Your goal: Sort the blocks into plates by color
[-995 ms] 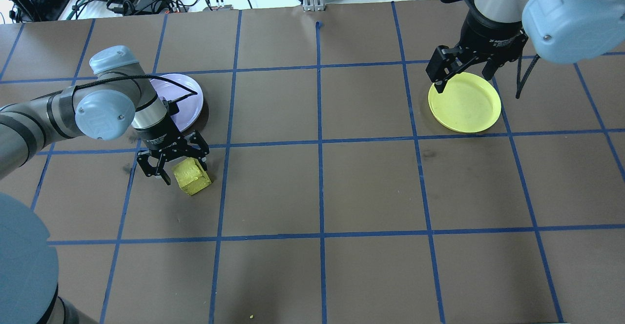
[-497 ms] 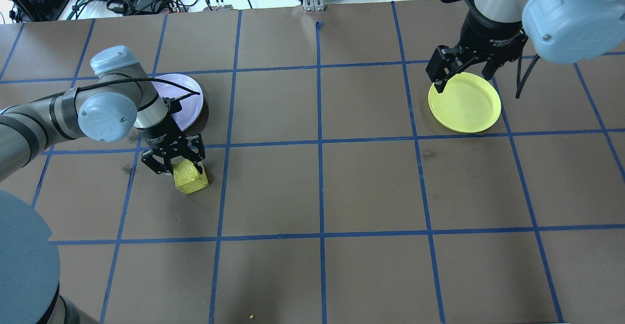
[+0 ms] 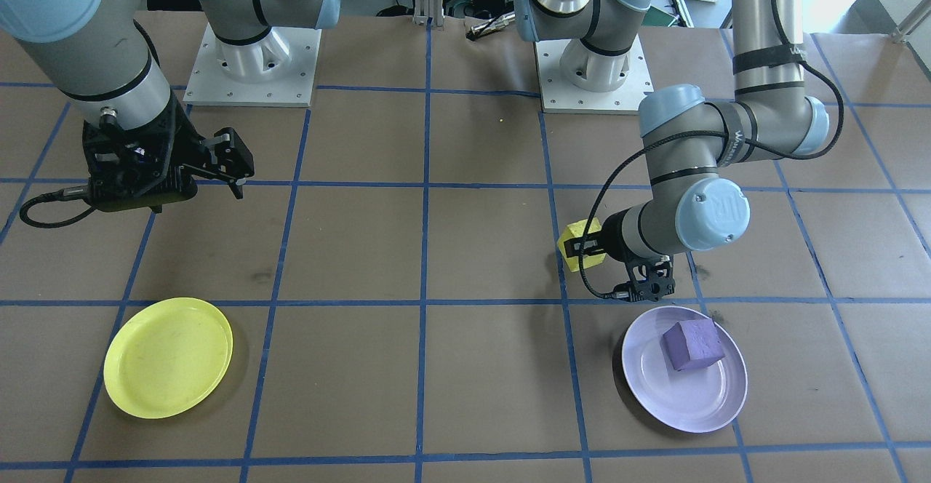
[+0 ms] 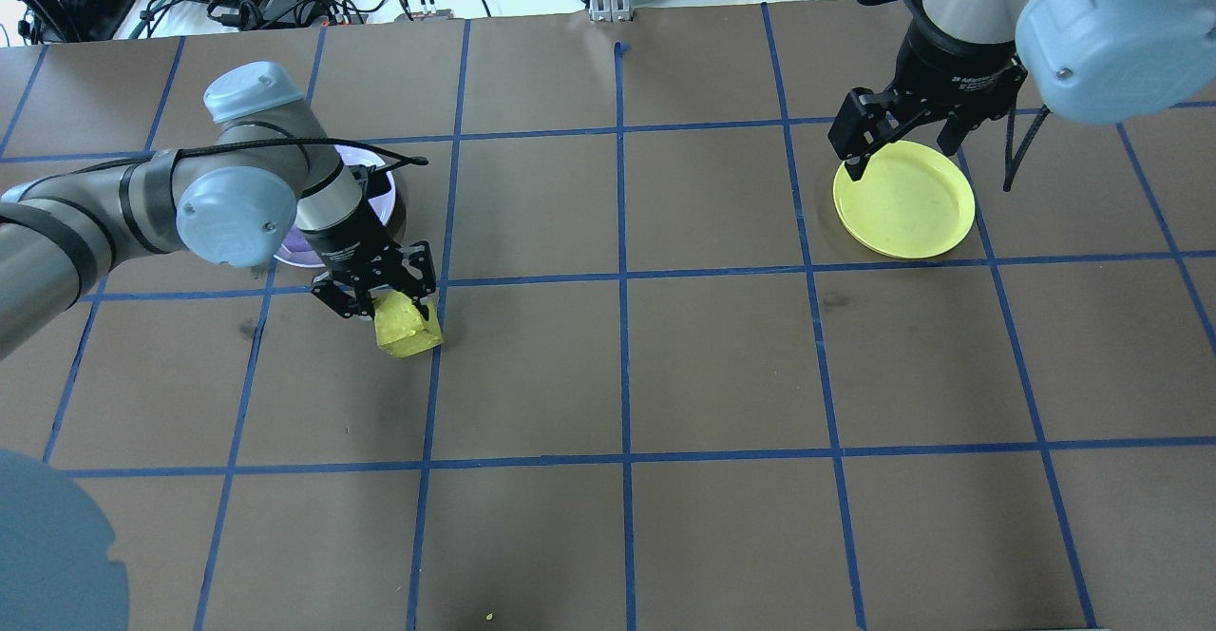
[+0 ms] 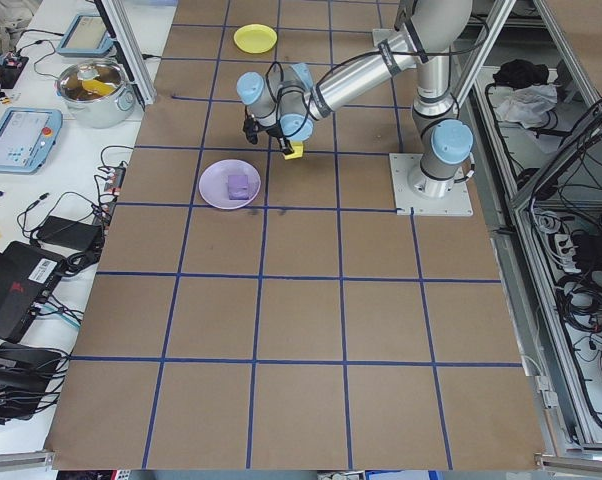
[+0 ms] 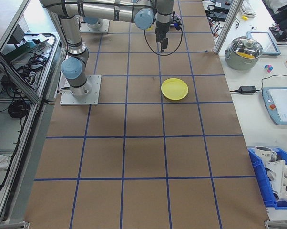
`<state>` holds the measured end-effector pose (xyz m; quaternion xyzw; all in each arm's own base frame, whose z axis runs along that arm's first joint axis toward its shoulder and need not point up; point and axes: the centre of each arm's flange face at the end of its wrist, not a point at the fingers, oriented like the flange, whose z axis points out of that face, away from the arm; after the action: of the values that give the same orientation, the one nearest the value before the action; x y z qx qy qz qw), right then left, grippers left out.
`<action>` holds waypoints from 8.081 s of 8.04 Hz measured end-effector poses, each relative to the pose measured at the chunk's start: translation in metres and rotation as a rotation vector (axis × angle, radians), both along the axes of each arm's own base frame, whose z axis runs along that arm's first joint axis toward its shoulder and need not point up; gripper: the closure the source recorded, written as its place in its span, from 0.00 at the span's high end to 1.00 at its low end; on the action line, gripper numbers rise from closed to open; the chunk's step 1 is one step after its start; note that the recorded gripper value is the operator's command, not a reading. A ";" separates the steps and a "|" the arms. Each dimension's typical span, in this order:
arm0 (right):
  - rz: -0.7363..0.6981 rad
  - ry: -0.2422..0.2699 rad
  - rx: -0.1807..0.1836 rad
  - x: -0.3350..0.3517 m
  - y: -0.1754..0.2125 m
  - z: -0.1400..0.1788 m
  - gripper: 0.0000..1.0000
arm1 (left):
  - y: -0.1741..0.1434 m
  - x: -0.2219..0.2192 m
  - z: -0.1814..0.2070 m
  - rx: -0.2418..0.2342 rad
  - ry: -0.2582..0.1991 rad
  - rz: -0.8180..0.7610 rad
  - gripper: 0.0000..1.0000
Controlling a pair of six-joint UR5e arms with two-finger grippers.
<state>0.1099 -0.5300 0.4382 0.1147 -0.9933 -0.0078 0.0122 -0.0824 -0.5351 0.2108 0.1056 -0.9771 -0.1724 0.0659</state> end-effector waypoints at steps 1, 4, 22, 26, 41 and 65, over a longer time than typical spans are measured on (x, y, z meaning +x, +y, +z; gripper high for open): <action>0.000 0.000 -0.001 0.000 0.000 0.000 1.00 | -0.004 -0.032 0.018 -0.040 0.007 -0.046 0.00; 0.003 -0.001 -0.004 0.000 -0.001 0.000 1.00 | 0.004 -0.138 0.047 -0.113 0.014 -0.211 0.00; 0.030 -0.013 -0.020 -0.030 -0.009 0.000 1.00 | 0.036 -0.285 0.044 -0.343 0.043 -0.344 1.00; -0.203 -0.040 0.007 0.010 0.004 -0.009 1.00 | -0.014 -0.172 0.085 -0.400 0.041 -0.385 1.00; -0.147 0.033 0.206 0.202 0.031 -0.217 1.00 | 0.000 -0.050 0.309 -0.300 -0.141 -0.284 1.00; -0.037 0.166 -0.058 -0.075 -0.121 -0.158 0.82 | -0.003 -0.050 0.311 -0.328 -0.146 -0.286 1.00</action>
<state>0.0347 -0.6514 0.2799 0.0949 -0.9906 0.0114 0.0978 -0.1324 -0.5382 0.5214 -0.0338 -0.9993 -0.0105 -0.0136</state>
